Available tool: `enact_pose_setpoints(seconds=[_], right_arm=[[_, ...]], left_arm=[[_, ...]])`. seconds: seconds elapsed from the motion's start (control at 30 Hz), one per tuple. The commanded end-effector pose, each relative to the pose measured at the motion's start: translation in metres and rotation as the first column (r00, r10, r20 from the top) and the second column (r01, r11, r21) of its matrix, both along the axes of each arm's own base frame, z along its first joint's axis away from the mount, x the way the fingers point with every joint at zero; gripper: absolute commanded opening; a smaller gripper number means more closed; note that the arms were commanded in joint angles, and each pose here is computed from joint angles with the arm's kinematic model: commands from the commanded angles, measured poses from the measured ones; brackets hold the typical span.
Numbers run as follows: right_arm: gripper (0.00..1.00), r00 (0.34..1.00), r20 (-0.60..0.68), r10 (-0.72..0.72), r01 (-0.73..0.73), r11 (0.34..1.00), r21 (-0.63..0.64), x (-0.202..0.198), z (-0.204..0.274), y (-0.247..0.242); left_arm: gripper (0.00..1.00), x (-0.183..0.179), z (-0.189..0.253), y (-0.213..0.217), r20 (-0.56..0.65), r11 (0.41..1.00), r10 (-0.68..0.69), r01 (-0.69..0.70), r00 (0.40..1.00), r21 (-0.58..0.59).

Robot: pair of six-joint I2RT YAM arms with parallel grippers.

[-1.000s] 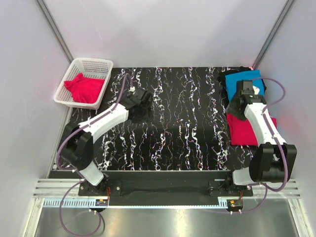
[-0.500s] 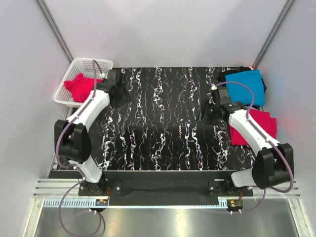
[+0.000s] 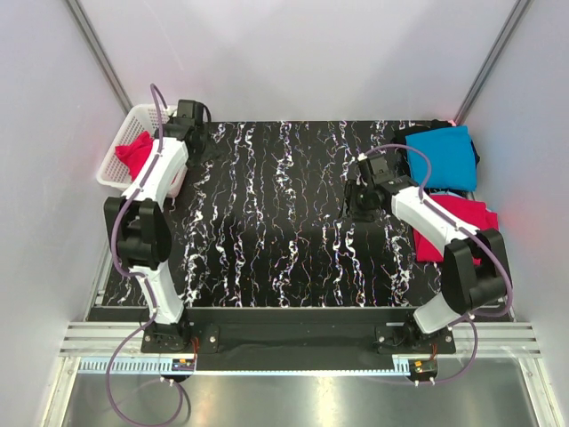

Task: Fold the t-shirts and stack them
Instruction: Reset both grippers

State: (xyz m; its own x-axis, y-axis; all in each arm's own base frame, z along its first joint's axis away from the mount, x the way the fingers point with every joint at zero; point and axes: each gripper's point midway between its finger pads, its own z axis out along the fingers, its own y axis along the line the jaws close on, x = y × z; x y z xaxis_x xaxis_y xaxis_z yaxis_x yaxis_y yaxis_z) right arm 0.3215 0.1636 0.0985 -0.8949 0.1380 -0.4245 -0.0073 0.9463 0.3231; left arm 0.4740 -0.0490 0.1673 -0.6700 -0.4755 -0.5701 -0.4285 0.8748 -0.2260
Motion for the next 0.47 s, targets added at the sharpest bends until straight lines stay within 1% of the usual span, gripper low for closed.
enact_pose_setpoints(seconds=[0.0,0.07,0.13,0.17,0.2,0.23,0.37,0.43], right_arm=[[0.51,0.995,0.1,-0.002,0.002,1.0,-0.004,0.022,0.029,0.012],[0.51,0.994,0.107,-0.008,0.009,1.0,-0.01,0.022,0.031,0.015],[0.51,0.994,0.109,-0.002,0.003,1.0,-0.011,0.021,0.033,0.023],[0.51,0.994,0.114,-0.005,0.007,1.0,-0.015,0.021,0.034,0.024],[0.51,0.994,0.114,-0.003,0.006,1.0,-0.025,0.02,0.034,0.027],[0.51,0.993,0.114,-0.003,0.007,0.999,-0.04,0.019,0.034,0.03],[0.5,0.995,0.104,-0.006,0.013,0.997,-0.07,0.013,0.03,0.039],[0.5,0.994,0.108,-0.014,0.023,0.996,-0.083,0.013,0.03,0.043]], left_arm=[[0.59,-0.003,0.009,0.0,0.027,0.999,-0.041,0.041,0.999,0.023],[0.6,-0.004,0.011,-0.001,0.035,0.998,-0.053,0.052,0.998,0.02],[0.66,-0.004,0.016,-0.007,0.045,0.997,-0.079,0.079,0.996,-0.011],[0.75,-0.005,0.017,-0.009,0.048,0.996,-0.081,0.082,0.996,-0.017],[0.8,-0.006,0.017,-0.009,0.049,0.996,-0.085,0.086,0.995,-0.016],[0.88,-0.006,0.019,-0.009,0.056,0.996,-0.092,0.092,0.994,-0.012],[0.88,-0.007,0.02,-0.012,0.056,0.991,-0.129,0.13,0.99,-0.014],[0.9,-0.007,0.022,-0.014,0.059,0.991,-0.127,0.129,0.99,-0.028]])
